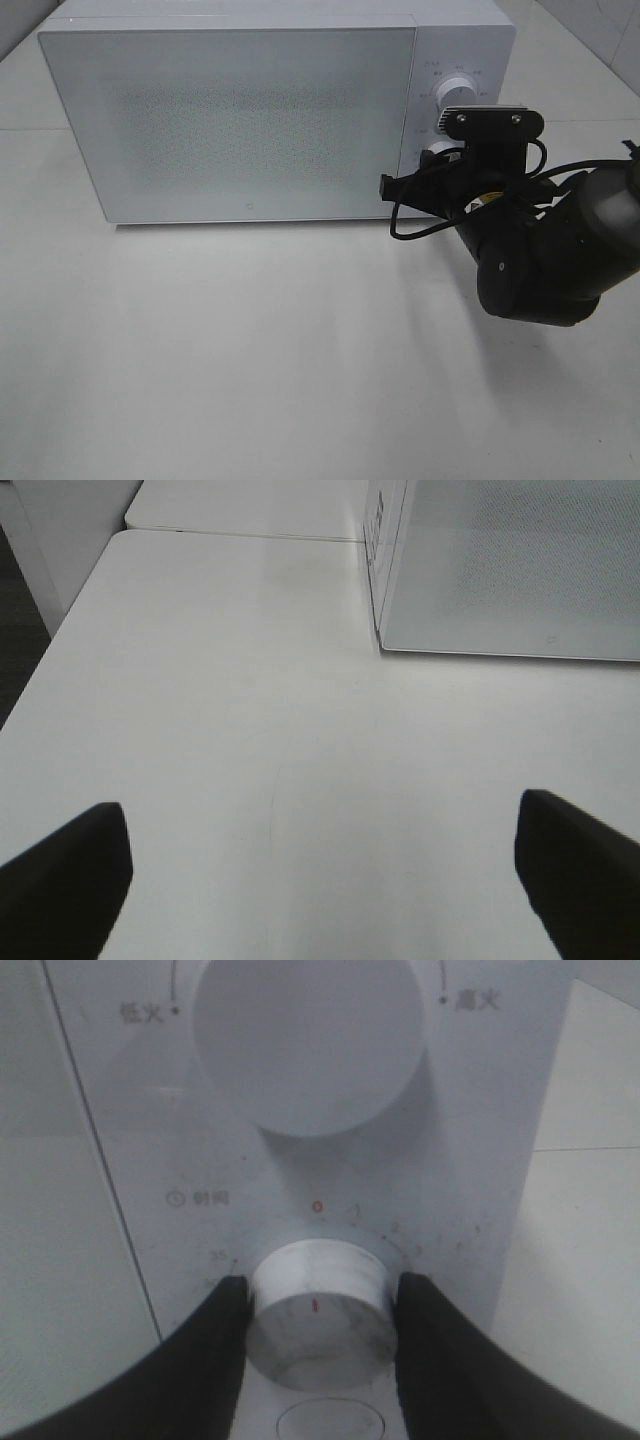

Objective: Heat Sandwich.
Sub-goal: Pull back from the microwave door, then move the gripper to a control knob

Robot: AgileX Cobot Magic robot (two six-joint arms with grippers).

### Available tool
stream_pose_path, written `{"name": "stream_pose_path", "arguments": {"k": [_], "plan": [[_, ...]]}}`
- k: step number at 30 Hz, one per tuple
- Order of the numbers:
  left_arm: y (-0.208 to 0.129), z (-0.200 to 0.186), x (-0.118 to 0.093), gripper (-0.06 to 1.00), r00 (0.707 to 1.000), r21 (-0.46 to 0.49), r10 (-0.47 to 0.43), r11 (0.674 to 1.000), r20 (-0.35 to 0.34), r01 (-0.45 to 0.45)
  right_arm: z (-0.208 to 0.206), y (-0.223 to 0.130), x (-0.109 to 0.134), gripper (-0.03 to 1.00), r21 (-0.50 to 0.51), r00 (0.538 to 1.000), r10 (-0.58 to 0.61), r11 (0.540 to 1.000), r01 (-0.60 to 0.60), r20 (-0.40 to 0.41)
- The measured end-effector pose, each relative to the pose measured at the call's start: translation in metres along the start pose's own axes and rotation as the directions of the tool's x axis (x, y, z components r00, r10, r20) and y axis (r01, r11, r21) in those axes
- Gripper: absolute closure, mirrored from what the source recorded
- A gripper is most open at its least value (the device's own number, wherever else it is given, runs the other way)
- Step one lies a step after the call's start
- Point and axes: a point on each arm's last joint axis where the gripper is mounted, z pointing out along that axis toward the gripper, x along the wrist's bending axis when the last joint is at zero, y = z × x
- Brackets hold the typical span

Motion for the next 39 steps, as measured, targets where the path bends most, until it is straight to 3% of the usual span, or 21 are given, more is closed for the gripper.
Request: {"name": "stream_pose_path", "arguments": {"k": [8, 15, 17, 19, 21, 22, 24, 25, 27, 30, 31, 33, 35, 36, 38, 39], "plan": [[0.0, 0.0, 0.0, -0.03, 1.0, 0.0, 0.0, 1.0, 0.0, 0.0, 0.0, 0.0003, 0.0, 0.54, -0.003, 0.973, 0.23, 0.973, -0.23, -0.001], [0.0, 0.0, 0.0, -0.03, 1.0, 0.0, 0.0, 1.0, 0.0, 0.0, 0.0, 0.0006, 0.0, 0.54, -0.006, 0.89, 0.455, 0.89, -0.455, -0.003], [0.0, 0.0, 0.0, -0.03, 1.0, 0.0, 0.0, 1.0, 0.0, 0.0, 0.0002, 0.0007, -0.0006, 0.54, -0.007, 0.826, 0.563, 0.826, -0.563, -0.002], [0.0, 0.0, 0.0, -0.03, 1.0, 0.0, 0.0, 1.0, 0.0, 0.0, 0.0003, 0.0004, -0.0007, 0.54, -0.006, 0.807, 0.591, 0.807, -0.591, -0.002], [0.0, 0.0, 0.0, -0.03, 1.0, 0.0, 0.0, 1.0, 0.0, 0.0, 0.0003, 0.0004, -0.0007, 0.54, -0.006, 0.723, 0.691, 0.723, -0.691, -0.003], [0.0, 0.0, 0.0, -0.03, 1.0, 0.0, 0.0, 1.0, 0.0, 0.0, 0.0003, 0.0004, -0.0007, 0.54, -0.006, 0.723, 0.691, 0.723, -0.691, -0.003], [0.0, 0.0, 0.0, -0.03, 1.0, 0.0, 0.0, 1.0, 0.0, 0.0, 0.0003, 0.0005, -0.0007, 0.53, -0.007, 0.659, 0.752, 0.659, -0.752, -0.003], [0.0, 0.0, 0.0, -0.03, 1.0, 0.0, 0.0, 1.0, 0.0, 0.0, 0.0005, -0.0003, -0.0009, 0.53, -0.008, 0.602, 0.799, 0.602, -0.799, -0.002], [0.0, 0.0, 0.0, -0.03, 1.0, 0.0, 0.0, 1.0, 0.0, 0.0, 0.0005, -0.0002, -0.0009, 0.53, -0.009, 0.58, 0.815, 0.58, -0.815, -0.004], [0.0, 0.0, 0.0, -0.03, 1.0, 0.0, 0.0, 1.0, 0.0, 0.0, 0.0006, -0.0006, -0.0011, 0.53, -0.01, 0.474, 0.88, 0.474, -0.88, -0.005], [0.0, 0.0, 0.0, -0.03, 1.0, 0.0, 0.0, 1.0, 0.0, 0.0, 0.0006, -0.0006, -0.0011, 0.53, -0.01, 0.474, 0.88, 0.474, -0.88, -0.005], [0.0, 0.0, 0.0, -0.03, 1.0, 0.0, 0.0, 1.0, 0.0, 0.0, 0.0006, -0.0006, -0.0012, 0.53, -0.011, 0.407, 0.914, 0.407, -0.914, -0.006], [0.0, 0.0, 0.0, -0.03, 1.0, 0.0, 0.0, 1.0, 0.0, 0.0, 0.0009, -0.0015, -0.0014, 0.53, -0.012, 0.308, 0.951, 0.308, -0.951, -0.006], [0.0, 0.0, 0.0, -0.03, 1.0, 0.0, 0.0, 1.0, 0.0, 0.0, 0.0009, -0.0015, -0.0014, 0.53, -0.012, 0.308, 0.951, 0.308, -0.951, -0.006], [0.0, 0.0, 0.0, -0.03, 1.0, 0.0, 0.0, 1.0, 0.0, 0.0, 0.0009, -0.0017, -0.0015, 0.53, -0.012, 0.246, 0.969, 0.246, -0.969, -0.008], [0.0, 0.0, 0.0, -0.03, 1.0, 0.0, 0.0, 1.0, 0.0, 0.0, 0.001, -0.0019, -0.0015, 0.53, -0.012, 0.186, 0.982, 0.186, -0.982, -0.009]]}}
